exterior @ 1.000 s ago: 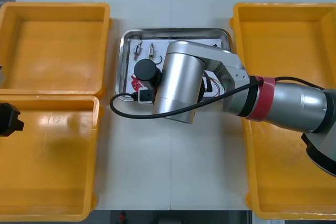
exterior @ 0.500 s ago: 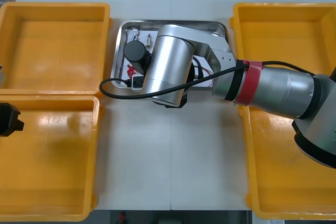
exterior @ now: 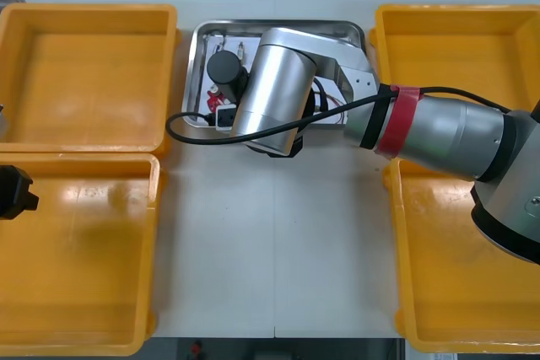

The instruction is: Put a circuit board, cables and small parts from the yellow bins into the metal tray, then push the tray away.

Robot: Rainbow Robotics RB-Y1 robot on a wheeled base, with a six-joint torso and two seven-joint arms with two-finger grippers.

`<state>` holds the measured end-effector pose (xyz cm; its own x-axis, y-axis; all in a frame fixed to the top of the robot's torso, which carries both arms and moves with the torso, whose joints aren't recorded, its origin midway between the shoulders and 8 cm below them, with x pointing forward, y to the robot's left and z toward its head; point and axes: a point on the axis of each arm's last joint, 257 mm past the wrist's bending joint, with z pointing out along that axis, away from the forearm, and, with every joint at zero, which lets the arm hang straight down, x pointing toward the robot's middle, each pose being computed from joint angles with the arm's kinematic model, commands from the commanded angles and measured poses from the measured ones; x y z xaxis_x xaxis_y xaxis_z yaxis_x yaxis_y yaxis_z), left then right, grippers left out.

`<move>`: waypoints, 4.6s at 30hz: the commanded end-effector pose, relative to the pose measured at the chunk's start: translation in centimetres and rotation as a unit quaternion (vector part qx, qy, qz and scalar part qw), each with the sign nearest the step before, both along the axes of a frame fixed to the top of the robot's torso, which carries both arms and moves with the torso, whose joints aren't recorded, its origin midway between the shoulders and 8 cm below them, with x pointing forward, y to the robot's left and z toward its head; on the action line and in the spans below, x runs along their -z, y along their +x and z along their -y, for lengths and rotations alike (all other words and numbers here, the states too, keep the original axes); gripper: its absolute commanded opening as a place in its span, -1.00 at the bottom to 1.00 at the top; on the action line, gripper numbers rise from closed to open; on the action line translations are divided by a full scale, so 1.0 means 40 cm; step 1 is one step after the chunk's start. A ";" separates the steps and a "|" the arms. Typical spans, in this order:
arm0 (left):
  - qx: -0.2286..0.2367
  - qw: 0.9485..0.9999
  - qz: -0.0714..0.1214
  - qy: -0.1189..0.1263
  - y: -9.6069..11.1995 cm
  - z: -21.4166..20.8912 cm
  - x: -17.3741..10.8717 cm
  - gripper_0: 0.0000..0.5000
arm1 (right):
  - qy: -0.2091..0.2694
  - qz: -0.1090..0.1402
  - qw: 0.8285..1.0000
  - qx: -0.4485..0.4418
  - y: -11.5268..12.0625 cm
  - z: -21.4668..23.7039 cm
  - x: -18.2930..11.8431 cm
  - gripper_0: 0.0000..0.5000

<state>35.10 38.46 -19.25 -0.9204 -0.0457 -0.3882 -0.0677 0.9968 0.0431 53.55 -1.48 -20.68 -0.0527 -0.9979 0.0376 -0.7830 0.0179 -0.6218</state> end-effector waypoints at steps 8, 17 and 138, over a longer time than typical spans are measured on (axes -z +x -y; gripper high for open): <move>0.016 0.999 0.007 0.035 -0.010 -0.039 -0.033 1.00 | 0.028 0.052 0.998 -0.018 0.093 -0.090 -0.132 -1.00; 0.016 0.999 0.007 0.035 -0.010 -0.039 -0.033 1.00 | 0.060 0.061 0.996 -0.005 0.146 -0.101 -0.167 -1.00; 0.016 0.999 0.007 0.035 -0.010 -0.039 -0.033 1.00 | 0.432 0.024 0.740 0.515 -0.312 0.813 -0.228 1.00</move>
<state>35.06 38.47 -19.27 -0.9207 -0.0453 -0.3877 -0.0675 0.9968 0.0438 42.12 -31.13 -12.70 -0.7937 -0.1181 -0.5967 -0.1113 0.9926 -0.0485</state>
